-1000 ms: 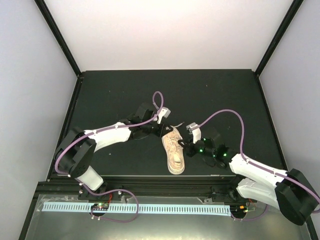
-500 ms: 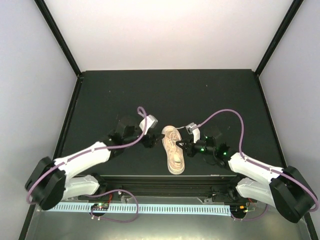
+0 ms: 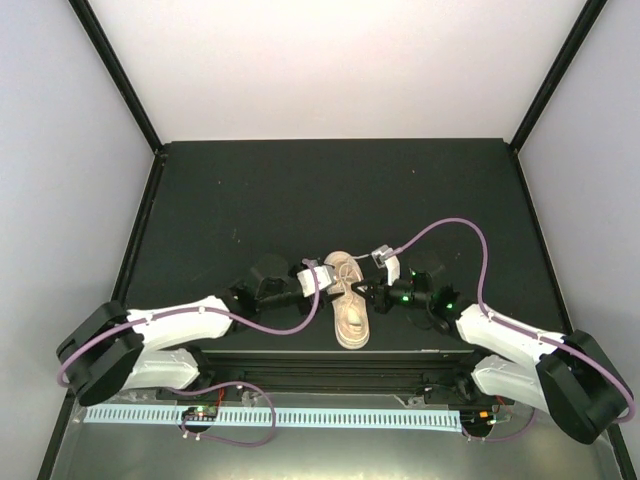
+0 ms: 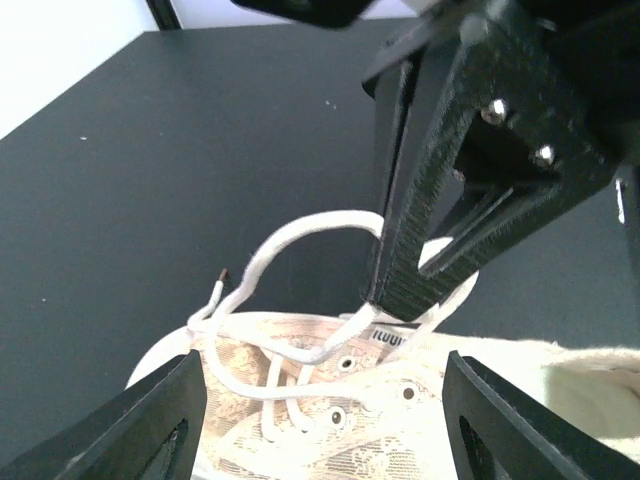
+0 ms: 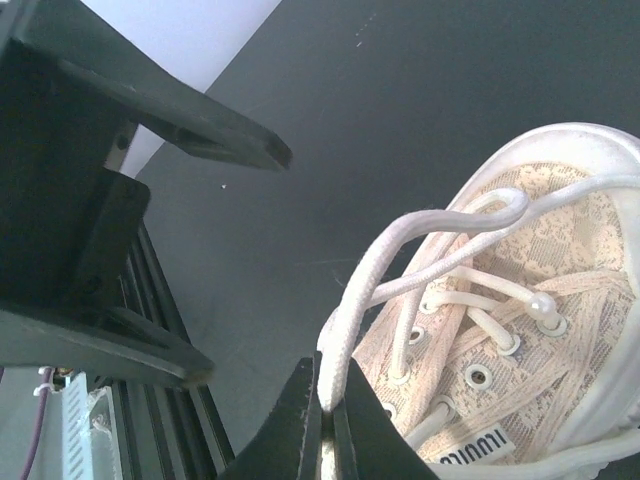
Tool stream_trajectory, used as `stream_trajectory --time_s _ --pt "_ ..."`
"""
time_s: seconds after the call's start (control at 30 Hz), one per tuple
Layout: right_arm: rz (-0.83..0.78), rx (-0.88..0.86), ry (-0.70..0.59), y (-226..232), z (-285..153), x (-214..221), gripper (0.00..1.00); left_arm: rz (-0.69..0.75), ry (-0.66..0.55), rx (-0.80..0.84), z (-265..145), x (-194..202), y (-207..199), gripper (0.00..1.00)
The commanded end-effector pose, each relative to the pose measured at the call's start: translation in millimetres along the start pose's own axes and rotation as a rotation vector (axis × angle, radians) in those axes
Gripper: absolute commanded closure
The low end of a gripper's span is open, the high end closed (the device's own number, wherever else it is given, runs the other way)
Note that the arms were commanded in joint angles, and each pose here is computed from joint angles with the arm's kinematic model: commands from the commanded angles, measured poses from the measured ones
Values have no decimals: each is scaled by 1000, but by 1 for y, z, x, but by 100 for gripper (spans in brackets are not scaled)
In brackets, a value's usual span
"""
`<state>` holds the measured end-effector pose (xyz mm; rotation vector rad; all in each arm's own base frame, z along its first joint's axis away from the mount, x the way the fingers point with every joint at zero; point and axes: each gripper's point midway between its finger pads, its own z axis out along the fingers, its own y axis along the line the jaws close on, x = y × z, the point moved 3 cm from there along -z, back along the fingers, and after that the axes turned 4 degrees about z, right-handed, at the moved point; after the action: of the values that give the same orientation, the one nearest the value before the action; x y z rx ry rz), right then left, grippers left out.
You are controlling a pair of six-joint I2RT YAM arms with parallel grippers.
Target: Tie the shoes
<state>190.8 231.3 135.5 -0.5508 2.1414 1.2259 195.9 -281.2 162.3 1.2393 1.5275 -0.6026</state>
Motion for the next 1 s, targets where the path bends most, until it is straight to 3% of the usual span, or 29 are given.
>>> stream_trajectory --time_s 0.0,0.47,0.73,0.97 --pt "-17 -32 -27 5 0 -9 98 141 -36 -23 14 -16 2 35" --pt "-15 -35 -27 5 -1 -12 98 222 36 7 46 -8 -3 69" --pt "-16 -35 -35 5 -2 -15 98 224 81 35 56 4 -7 75" --pt "-15 -5 -39 2 -3 -17 98 153 146 -31 57 -1 6 98"
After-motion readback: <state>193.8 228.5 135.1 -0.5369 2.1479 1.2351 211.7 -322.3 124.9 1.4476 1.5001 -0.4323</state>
